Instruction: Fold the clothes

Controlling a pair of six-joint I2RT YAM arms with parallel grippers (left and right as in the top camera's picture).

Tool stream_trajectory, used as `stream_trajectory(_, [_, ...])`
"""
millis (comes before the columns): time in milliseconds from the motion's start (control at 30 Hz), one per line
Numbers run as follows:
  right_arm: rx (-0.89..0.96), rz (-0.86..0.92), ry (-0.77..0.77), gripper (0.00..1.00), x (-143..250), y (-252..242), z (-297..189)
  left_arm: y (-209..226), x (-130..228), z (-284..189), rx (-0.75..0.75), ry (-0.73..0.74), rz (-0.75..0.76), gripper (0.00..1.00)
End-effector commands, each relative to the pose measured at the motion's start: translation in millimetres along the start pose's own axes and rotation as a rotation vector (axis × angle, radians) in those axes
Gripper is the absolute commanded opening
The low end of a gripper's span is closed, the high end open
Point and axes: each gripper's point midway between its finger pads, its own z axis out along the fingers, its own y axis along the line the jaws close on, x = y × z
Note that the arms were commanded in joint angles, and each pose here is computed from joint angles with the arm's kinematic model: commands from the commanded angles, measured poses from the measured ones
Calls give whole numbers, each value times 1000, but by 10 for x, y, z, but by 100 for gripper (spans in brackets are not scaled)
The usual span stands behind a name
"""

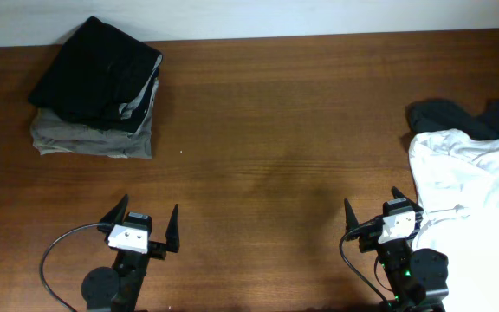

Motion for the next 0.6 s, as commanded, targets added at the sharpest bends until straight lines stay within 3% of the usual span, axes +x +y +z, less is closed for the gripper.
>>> stream_trajectory(0, [5,5,2,99,24,-13,3,-3,26,6,-1,-2,13,99])
stream_trajectory(567, [5,5,2,99,24,-13,3,-4,57,16,0,13,10,99])
